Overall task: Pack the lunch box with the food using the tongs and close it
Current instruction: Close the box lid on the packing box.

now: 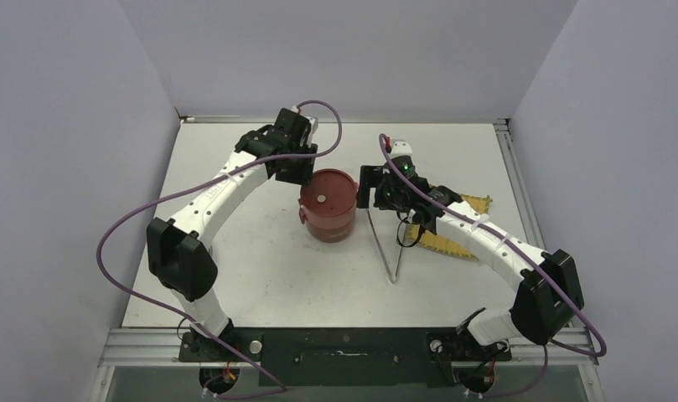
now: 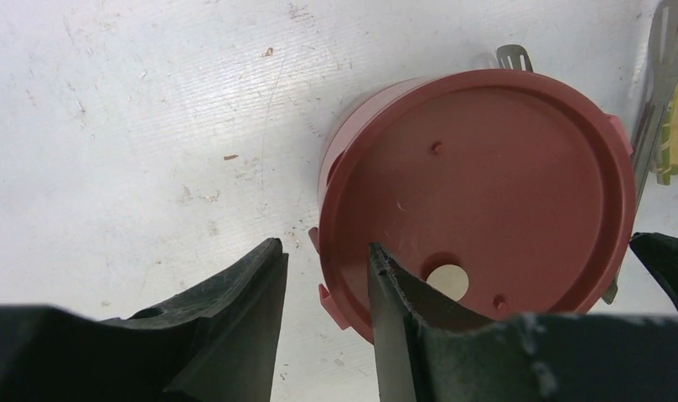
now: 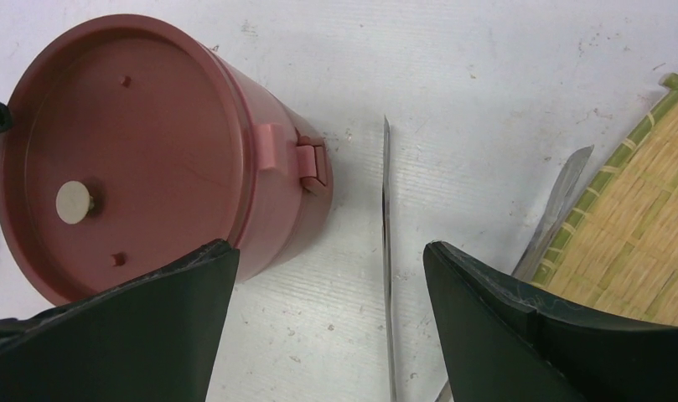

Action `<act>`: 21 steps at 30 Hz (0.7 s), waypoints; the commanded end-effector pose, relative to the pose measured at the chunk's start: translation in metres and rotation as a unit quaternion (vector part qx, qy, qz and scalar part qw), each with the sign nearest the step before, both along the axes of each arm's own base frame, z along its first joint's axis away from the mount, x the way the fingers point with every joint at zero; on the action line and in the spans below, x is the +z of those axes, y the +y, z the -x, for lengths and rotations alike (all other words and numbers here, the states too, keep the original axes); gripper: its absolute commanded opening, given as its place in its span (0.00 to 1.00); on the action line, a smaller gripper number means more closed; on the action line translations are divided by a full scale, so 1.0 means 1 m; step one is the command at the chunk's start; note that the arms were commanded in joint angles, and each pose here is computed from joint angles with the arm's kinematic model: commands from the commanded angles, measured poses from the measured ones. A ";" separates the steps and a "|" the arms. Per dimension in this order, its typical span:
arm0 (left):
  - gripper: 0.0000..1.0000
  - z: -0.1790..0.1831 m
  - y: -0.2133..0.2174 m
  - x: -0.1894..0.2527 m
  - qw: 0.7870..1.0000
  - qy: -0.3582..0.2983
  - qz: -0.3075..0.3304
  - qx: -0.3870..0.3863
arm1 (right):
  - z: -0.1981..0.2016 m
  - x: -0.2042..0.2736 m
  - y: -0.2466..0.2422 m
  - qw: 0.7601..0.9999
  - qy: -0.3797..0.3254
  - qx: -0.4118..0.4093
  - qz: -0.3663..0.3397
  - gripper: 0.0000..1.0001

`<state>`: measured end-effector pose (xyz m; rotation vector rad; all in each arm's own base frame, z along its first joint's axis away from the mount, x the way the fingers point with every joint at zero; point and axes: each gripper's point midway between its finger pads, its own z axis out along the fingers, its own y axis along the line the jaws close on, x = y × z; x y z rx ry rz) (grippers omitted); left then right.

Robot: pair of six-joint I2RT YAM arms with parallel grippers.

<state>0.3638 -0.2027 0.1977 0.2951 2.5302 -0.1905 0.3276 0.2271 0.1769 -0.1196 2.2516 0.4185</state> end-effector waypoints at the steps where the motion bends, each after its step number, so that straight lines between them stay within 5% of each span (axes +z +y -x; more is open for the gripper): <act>1: 0.40 -0.008 -0.002 0.020 0.999 -0.042 0.018 -0.005 | -0.019 0.031 0.017 0.999 -0.040 0.012 -0.028 0.83; 21: 0.44 -0.019 -0.009 0.006 0.997 -0.054 0.060 -0.010 | -0.044 0.028 0.044 0.999 -0.034 0.020 -0.032 0.84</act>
